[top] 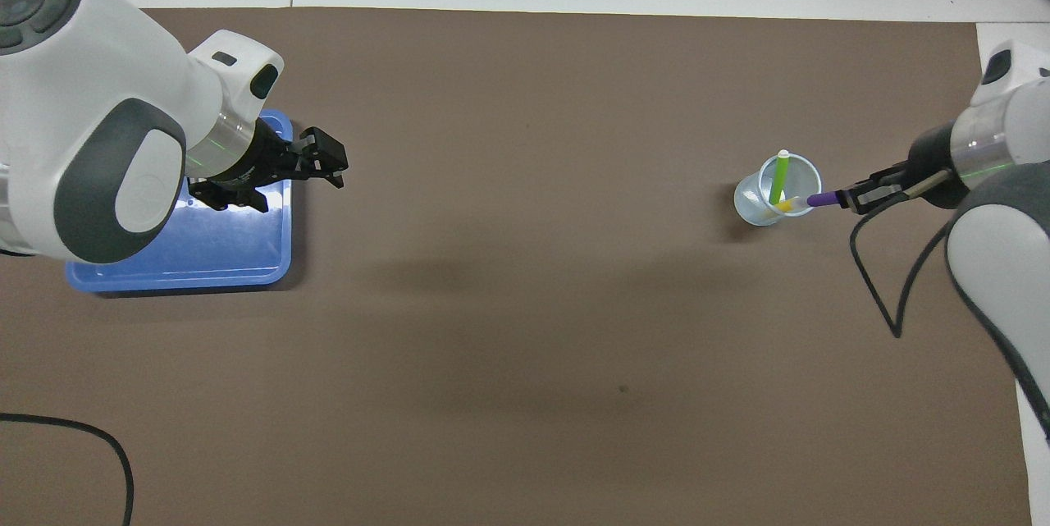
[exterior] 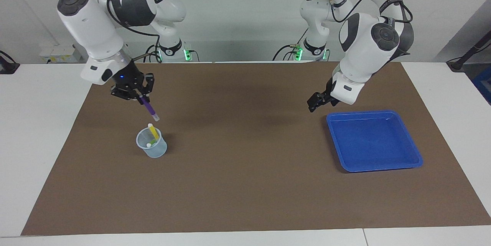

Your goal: Transfer and insert pens with both arms

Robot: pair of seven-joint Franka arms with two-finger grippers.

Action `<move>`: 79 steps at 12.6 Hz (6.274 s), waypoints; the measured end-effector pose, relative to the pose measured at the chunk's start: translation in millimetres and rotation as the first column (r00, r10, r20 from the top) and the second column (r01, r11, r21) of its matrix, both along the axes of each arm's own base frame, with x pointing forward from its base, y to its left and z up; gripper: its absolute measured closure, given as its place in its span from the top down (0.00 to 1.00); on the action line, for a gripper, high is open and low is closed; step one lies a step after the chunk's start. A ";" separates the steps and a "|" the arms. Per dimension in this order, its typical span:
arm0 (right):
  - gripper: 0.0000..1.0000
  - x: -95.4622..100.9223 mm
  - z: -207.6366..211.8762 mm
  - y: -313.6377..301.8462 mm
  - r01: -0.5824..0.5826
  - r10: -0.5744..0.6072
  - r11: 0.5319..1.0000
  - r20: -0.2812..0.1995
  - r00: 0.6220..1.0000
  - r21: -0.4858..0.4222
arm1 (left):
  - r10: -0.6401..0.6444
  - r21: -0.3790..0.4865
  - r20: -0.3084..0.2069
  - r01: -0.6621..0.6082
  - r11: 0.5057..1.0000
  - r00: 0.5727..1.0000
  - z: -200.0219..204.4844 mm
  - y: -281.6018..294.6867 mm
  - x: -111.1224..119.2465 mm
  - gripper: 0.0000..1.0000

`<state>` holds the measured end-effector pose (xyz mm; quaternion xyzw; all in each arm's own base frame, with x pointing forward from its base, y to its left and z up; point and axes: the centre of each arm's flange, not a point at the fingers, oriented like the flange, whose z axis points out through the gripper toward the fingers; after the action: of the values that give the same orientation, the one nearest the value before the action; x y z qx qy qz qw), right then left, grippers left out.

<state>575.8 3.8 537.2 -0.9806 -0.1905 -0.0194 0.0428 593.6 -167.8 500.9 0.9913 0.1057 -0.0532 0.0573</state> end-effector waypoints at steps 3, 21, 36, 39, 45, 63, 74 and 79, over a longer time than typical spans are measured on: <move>0.18 5.0 -9.9 -28.3 -0.038 0.039 0.998 0.029 0.999 -0.044 | -0.075 0.020 0.053 0.074 0.997 0.996 4.0 20.2 9.2 1.00; 0.84 7.6 -85.4 -16.7 0.046 -0.046 0.998 0.016 0.999 -0.035 | -0.342 0.154 0.087 0.327 0.932 0.936 110.2 129.7 -37.5 1.00; 1.00 -86.9 85.9 -8.4 0.149 -0.159 0.983 -0.086 0.984 -0.106 | -0.342 0.167 0.088 0.324 0.931 0.936 135.5 146.7 -54.5 1.00; 1.00 -90.4 82.2 -8.5 0.148 -0.160 0.984 -0.122 0.980 -0.101 | -0.324 0.168 0.090 0.306 0.937 0.942 136.2 145.6 -54.9 1.00; 1.00 -90.5 83.5 -6.3 0.156 -0.167 0.983 -0.116 0.979 -0.101 | -0.319 0.168 0.091 0.301 0.939 0.943 136.5 142.8 -55.2 1.00; 1.00 -88.0 86.4 -1.6 0.158 -0.167 0.983 -0.089 0.982 -0.095 | -0.251 0.167 0.086 0.234 0.958 0.964 136.4 139.9 -57.1 1.00; 1.00 -91.4 92.9 -1.7 0.162 -0.169 0.982 -0.075 0.983 -0.096 | -0.251 0.167 0.083 0.234 0.958 0.965 136.2 139.8 -57.5 1.00; 1.00 -91.5 93.1 -1.7 0.162 -0.169 0.982 -0.074 0.983 -0.096 | -0.250 0.167 0.083 0.234 0.958 0.965 136.1 139.8 -57.6 1.00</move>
<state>484.4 2.1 630.3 -0.9939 -0.1069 0.0260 0.0048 536.1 -28.1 637.1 0.9996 -0.0160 -0.0003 -0.0218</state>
